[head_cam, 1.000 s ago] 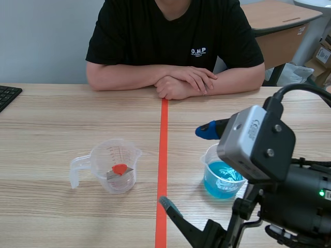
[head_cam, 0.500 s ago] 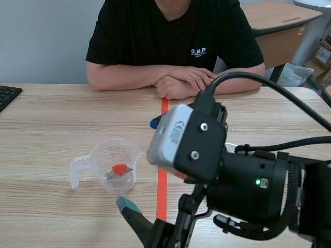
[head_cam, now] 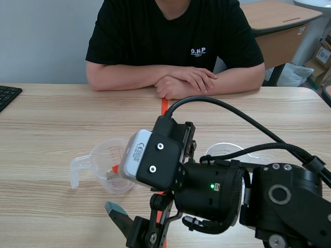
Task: Do the redox reaction experiment.
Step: 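Lift the metal plate out of the left beaker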
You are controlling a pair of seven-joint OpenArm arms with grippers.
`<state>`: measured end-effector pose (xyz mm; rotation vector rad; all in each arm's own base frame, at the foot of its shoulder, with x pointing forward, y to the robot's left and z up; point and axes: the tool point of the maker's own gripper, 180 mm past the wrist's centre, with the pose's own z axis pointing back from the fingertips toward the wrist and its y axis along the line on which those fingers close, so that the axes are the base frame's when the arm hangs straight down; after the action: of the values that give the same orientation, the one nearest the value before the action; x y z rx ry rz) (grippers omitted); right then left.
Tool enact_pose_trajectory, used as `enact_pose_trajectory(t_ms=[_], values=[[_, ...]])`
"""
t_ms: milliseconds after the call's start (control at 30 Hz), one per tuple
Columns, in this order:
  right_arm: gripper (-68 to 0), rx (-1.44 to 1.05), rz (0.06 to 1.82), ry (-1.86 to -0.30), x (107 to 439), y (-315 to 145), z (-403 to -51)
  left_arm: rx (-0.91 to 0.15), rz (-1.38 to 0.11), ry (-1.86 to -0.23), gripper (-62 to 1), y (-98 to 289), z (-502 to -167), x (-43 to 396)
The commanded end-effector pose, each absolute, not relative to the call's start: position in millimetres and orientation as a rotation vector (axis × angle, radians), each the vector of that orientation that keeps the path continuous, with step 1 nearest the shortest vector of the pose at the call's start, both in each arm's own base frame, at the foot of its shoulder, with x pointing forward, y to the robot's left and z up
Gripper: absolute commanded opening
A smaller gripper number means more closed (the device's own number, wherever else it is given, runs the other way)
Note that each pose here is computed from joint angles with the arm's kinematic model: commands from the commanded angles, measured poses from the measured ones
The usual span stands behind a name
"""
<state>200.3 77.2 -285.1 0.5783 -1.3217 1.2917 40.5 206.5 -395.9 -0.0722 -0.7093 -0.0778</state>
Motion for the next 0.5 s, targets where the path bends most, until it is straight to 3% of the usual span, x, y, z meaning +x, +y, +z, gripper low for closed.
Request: enact_pose_trajectory(t_ms=[0,467], values=[[-18.0,0.586,1.299,-1.376,204.0,82.0,-270.4,-0.073,-0.08,-0.715,1.4,206.3,-393.6,39.8],[-53.4,0.604,1.311,-1.403,203.5,85.7,-264.4,-0.073,-0.08,-0.715,1.4,206.3,-393.6,39.8]])
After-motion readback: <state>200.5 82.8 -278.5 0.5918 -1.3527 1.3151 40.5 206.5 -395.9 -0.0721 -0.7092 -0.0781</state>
